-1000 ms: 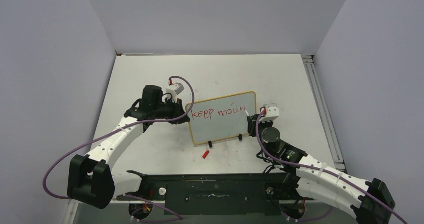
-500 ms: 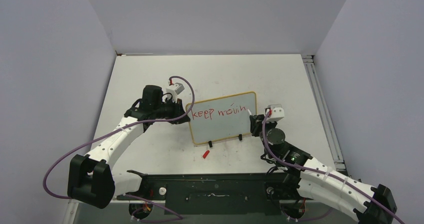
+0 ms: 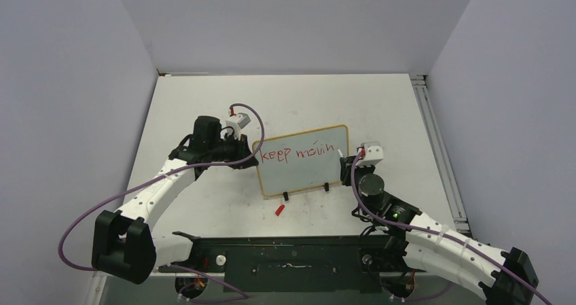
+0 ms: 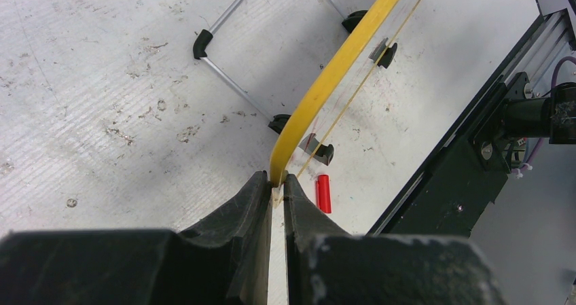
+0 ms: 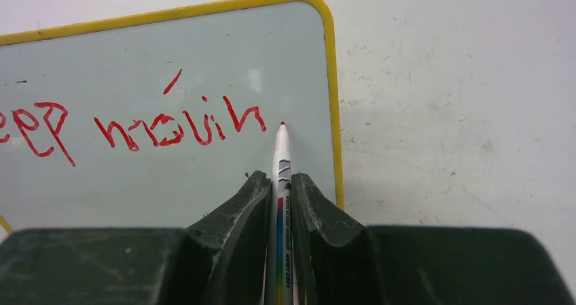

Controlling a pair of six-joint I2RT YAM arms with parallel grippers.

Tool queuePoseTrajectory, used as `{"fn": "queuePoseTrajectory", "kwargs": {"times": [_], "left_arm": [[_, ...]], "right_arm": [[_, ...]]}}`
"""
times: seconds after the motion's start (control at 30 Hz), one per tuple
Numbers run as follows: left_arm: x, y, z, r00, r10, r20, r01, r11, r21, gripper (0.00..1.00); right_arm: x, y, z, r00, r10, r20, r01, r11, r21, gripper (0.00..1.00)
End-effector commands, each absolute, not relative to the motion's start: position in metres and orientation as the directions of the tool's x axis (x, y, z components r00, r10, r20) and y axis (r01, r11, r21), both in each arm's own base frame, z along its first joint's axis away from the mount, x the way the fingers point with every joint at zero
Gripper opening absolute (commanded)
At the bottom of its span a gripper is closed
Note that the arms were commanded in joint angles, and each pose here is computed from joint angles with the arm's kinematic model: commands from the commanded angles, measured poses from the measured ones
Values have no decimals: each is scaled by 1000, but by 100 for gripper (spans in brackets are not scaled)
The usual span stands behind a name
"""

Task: Write a sentence on the whiteboard

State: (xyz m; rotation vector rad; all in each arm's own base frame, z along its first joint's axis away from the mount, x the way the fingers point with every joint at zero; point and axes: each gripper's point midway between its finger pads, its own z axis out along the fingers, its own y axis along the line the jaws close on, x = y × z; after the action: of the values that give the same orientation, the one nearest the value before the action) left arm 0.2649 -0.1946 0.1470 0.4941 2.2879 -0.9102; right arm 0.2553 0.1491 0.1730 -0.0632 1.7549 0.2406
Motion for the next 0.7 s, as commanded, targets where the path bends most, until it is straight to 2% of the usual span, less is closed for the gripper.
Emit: {"fn": "queuePoseTrajectory", "kwargs": {"times": [0.0,0.67], "left_arm": [[272,-197,164,-707,94,-701,555,689,-467,0],[273,-197,164,-707,95,-700,556,687,-469,0]], "right_arm": [[263,149,199,-132,125,-983,-156,977,145,5],[272,154,210,-96,106,-990,-179,976,122,5]]}}
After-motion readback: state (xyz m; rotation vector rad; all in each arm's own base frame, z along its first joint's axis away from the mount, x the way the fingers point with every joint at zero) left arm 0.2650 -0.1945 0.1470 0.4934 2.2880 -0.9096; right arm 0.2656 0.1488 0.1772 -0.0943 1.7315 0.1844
